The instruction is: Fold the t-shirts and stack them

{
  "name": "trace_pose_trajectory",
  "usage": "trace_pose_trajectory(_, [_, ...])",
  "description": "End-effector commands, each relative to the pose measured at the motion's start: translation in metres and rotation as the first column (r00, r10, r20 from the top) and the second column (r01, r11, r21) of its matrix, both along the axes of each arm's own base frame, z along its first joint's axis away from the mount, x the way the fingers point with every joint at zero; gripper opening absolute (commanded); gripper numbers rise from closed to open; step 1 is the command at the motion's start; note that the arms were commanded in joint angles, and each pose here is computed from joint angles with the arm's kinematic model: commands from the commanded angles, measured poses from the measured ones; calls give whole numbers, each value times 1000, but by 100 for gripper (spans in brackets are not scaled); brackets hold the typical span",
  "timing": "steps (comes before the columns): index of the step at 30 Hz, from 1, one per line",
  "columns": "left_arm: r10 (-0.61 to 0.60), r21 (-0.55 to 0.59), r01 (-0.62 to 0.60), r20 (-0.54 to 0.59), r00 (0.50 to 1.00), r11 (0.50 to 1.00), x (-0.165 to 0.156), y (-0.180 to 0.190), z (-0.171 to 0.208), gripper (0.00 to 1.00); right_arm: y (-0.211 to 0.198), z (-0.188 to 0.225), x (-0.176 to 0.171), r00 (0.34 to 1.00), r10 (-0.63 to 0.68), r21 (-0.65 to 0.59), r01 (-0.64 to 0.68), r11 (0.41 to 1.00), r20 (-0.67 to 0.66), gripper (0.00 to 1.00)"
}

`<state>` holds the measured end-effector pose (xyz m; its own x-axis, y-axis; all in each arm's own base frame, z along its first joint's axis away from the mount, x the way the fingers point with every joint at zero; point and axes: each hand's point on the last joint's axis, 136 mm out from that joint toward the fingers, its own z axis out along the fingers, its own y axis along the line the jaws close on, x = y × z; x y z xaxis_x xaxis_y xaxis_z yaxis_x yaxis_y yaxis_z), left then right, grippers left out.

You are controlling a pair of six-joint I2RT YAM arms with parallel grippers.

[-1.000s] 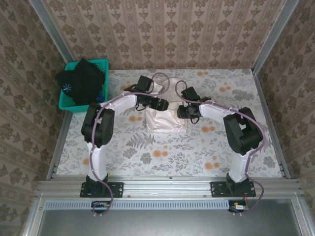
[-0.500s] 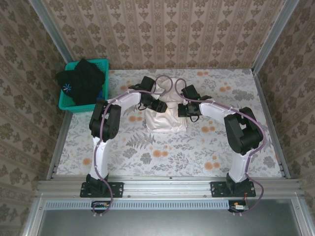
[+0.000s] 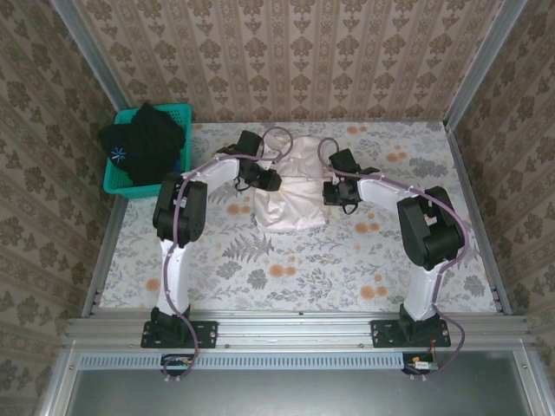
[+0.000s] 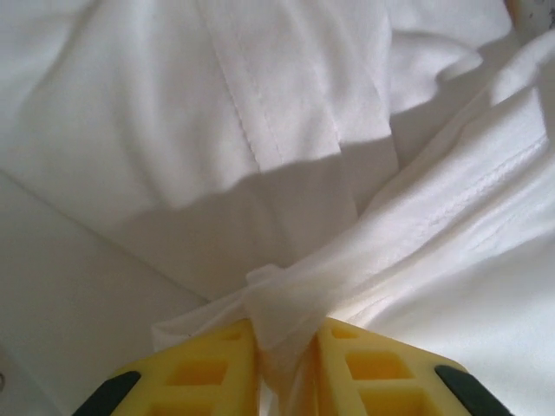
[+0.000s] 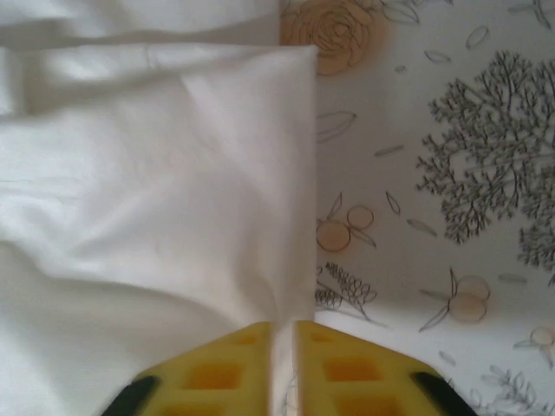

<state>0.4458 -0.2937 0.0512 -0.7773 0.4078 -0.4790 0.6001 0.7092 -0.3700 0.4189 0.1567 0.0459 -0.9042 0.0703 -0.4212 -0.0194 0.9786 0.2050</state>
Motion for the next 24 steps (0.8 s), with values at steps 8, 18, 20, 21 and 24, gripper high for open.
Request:
trace_pose_trajectory(8, [93,-65,-88,82,992,994,30,-21,39,38,50,23,-58,993,103,121,-110,987,59,37])
trace_pose_trajectory(18, [176,-33,-174,128,976,984,22,22,45,69,27,-26,-93,997,64,-66,-67,996,-48,25])
trace_pose_trajectory(20, [145,-51,-140,114,983,989,16,22,42,70,21,-31,-97,998,44,-75,-48,996,-48,19])
trace_pose_trajectory(21, [114,-54,-109,119,986,993,12,20,41,71,18,-36,-101,998,32,-77,-36,996,-54,16])
trace_pose_trajectory(24, [36,-17,-34,124,992,999,5,13,32,74,16,-49,-107,997,16,-70,-21,997,-73,16])
